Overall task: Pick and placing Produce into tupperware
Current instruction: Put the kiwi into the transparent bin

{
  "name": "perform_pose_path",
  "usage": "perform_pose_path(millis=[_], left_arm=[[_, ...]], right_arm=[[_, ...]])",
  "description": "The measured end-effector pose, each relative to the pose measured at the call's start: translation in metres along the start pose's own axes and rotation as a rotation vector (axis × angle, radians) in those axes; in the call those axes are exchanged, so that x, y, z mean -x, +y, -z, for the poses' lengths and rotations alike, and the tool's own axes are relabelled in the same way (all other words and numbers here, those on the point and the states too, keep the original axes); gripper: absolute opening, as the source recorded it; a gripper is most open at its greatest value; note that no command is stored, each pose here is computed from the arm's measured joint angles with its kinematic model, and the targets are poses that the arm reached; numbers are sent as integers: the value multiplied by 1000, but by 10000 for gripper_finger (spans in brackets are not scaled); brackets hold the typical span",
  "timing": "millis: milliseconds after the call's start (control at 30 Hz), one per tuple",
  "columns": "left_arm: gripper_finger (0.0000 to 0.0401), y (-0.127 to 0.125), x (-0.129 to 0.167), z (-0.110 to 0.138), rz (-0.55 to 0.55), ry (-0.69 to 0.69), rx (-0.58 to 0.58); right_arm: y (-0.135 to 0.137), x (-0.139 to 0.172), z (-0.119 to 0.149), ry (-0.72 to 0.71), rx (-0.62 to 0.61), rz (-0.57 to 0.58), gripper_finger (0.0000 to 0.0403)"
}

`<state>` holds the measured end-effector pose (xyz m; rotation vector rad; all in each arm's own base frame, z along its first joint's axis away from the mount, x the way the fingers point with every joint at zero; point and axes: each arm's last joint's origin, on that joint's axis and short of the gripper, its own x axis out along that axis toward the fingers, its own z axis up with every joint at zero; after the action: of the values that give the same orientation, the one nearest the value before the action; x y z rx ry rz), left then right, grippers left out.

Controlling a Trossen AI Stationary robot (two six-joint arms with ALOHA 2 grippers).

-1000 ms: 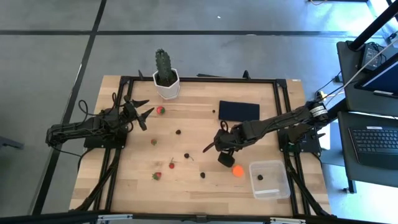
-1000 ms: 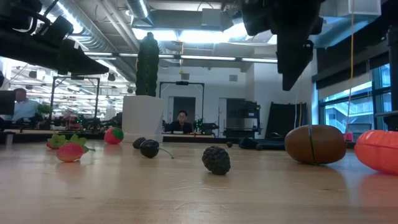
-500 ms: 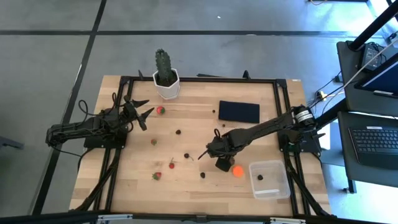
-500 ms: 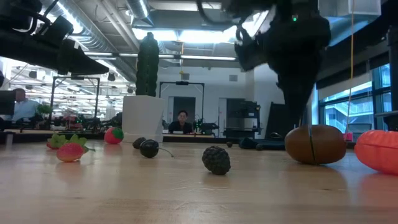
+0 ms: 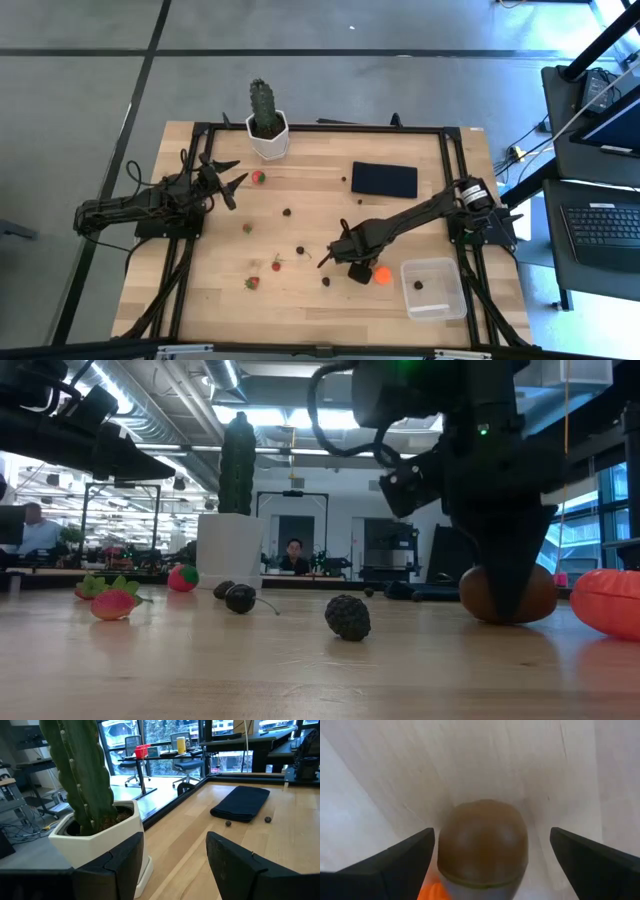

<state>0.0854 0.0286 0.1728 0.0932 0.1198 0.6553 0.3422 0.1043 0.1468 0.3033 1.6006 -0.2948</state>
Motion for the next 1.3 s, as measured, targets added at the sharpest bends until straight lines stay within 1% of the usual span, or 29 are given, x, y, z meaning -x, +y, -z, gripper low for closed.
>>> perform_pose_path(millis=[200, 300, 467, 667, 933, 1000, 1100, 1200, 1300], left_arm=[[208, 0, 0, 0, 0, 0, 0], [208, 0, 0, 0, 0, 0, 0], [208, 0, 0, 0, 0, 0, 0], [208, 0, 0, 0, 0, 0, 0], [208, 0, 0, 0, 0, 0, 0], [208, 0, 0, 0, 0, 0, 0], [208, 0, 0, 0, 0, -1, 0], [208, 0, 0, 0, 0, 0, 0], [208, 0, 0, 0, 0, 0, 0]], right_arm=[[0, -1, 0, 2, -1, 1, 395], [0, -1, 0, 1, 0, 1, 379], [0, -2, -1, 3, -1, 2, 326], [0, -2, -1, 2, -8, 2, 245], [1, 1, -1, 1, -28, -5, 243], [1, 9, 0, 10, -31, -15, 243], [2, 31, 0, -3, -59, -31, 243], [1, 62, 6, -11, -107, -37, 243], [-1, 95, 17, -42, -189, -67, 243]])
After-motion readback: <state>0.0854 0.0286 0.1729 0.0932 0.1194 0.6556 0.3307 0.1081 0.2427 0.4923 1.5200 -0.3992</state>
